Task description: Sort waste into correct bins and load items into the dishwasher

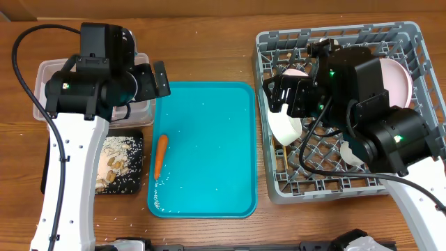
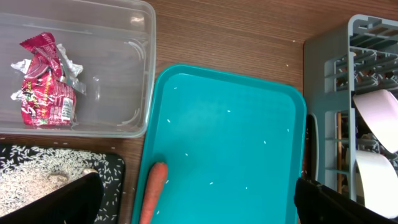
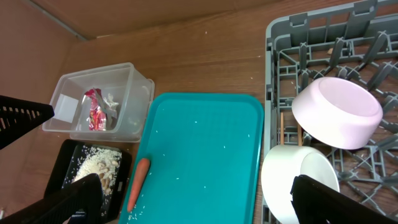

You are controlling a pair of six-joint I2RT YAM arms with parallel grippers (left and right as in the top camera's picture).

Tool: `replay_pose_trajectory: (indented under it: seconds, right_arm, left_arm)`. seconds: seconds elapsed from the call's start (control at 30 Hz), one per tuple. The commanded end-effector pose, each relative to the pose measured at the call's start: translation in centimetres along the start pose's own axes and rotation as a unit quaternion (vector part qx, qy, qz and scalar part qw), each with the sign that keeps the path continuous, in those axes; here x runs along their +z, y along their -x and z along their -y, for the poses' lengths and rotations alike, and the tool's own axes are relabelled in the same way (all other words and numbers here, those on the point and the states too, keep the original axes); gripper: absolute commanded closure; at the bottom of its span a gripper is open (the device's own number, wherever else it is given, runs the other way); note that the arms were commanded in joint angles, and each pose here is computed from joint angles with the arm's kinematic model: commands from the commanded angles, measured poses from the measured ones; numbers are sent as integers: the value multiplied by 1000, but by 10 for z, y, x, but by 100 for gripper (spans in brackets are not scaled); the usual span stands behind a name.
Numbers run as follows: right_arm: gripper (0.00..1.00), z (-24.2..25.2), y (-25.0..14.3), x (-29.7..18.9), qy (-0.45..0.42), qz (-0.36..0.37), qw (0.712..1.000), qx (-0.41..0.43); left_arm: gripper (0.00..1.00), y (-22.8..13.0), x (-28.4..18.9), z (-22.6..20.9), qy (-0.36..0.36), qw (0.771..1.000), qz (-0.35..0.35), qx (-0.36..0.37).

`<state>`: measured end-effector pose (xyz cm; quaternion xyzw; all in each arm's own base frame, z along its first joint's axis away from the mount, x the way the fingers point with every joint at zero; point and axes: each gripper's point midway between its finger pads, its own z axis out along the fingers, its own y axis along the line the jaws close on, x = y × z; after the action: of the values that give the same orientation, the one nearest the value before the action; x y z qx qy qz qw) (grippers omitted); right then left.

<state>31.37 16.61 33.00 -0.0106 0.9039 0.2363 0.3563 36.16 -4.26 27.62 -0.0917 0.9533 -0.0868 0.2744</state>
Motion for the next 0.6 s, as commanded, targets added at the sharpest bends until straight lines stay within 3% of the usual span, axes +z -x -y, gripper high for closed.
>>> replay_pose_trajectory:
  seconds: [0.0, 0.37, 0.57]
  right_arm:
    - [0, -4, 4, -4, 6, 9, 1000, -3]
    - [0, -17, -7, -5, 45, -20, 999, -2]
    - [0, 13, 5, -6, -35, 15, 999, -14]
  left_arm:
    - [0, 5, 0, -1, 7, 1000, 7, -8]
    - [0, 5, 0, -1, 7, 1000, 7, -8]
    - [0, 5, 0, -1, 7, 1000, 7, -8]
